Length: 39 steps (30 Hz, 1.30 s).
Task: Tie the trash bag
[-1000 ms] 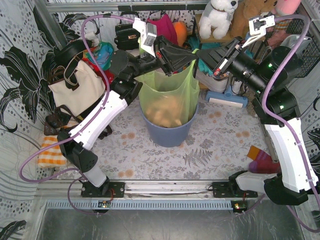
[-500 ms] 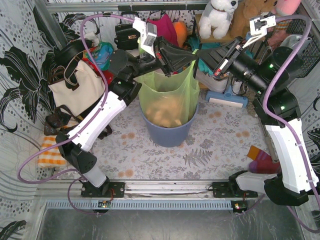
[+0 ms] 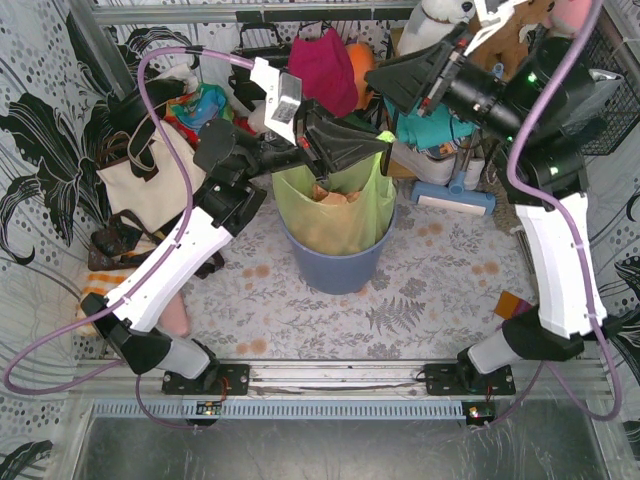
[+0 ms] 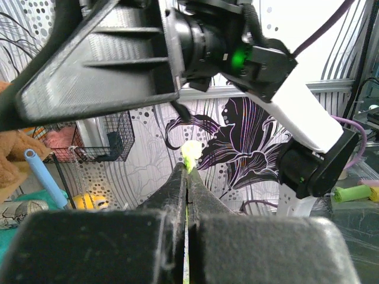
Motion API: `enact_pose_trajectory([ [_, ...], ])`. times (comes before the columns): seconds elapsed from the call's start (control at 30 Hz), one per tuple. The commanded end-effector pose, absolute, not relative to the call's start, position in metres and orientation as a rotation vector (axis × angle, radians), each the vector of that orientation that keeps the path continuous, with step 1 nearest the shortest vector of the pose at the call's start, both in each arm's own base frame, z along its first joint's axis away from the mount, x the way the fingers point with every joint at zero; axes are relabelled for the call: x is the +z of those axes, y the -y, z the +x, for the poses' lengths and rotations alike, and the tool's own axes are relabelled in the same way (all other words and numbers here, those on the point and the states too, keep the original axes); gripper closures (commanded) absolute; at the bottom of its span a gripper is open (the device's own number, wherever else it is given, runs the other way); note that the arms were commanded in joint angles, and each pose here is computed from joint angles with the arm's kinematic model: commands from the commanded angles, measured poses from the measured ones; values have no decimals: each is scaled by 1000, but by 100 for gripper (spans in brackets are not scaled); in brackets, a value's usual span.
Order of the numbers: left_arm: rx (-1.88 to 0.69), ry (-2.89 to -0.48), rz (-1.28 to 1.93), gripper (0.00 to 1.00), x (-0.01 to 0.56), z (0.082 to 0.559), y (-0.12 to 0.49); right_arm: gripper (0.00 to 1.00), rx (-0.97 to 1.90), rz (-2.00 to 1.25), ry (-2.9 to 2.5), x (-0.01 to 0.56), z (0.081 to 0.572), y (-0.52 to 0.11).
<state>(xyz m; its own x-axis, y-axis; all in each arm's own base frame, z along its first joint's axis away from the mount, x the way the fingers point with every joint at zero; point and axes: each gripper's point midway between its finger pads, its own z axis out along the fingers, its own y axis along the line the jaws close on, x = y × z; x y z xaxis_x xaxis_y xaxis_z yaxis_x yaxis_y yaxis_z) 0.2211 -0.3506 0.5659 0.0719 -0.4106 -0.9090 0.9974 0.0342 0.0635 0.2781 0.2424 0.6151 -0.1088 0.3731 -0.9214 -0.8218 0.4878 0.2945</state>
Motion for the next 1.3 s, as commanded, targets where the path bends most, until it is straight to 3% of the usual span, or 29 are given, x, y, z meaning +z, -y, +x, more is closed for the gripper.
enact_pose_trajectory([
  [0.0,-1310,-817,953,100,566,208,348,48,1103,-640,-1319,602,280,-267],
  [0.1,-1331,-817,983,100,562,203,351,38,1135,-733,-1292,597,283,-284],
  [0.27,-1362,-831,1020,100,552,201,357,31,1186,-854,-1268,585,286,-319],
  [0.87,-1424,-865,1131,100,525,186,367,26,1244,-908,-1221,579,281,-353],
  [1.0,-1422,-862,1133,100,526,186,367,32,1250,-907,-1225,577,282,-357],
  [1.27,-1413,-861,1138,100,526,186,367,60,1250,-899,-1230,577,281,-358],
])
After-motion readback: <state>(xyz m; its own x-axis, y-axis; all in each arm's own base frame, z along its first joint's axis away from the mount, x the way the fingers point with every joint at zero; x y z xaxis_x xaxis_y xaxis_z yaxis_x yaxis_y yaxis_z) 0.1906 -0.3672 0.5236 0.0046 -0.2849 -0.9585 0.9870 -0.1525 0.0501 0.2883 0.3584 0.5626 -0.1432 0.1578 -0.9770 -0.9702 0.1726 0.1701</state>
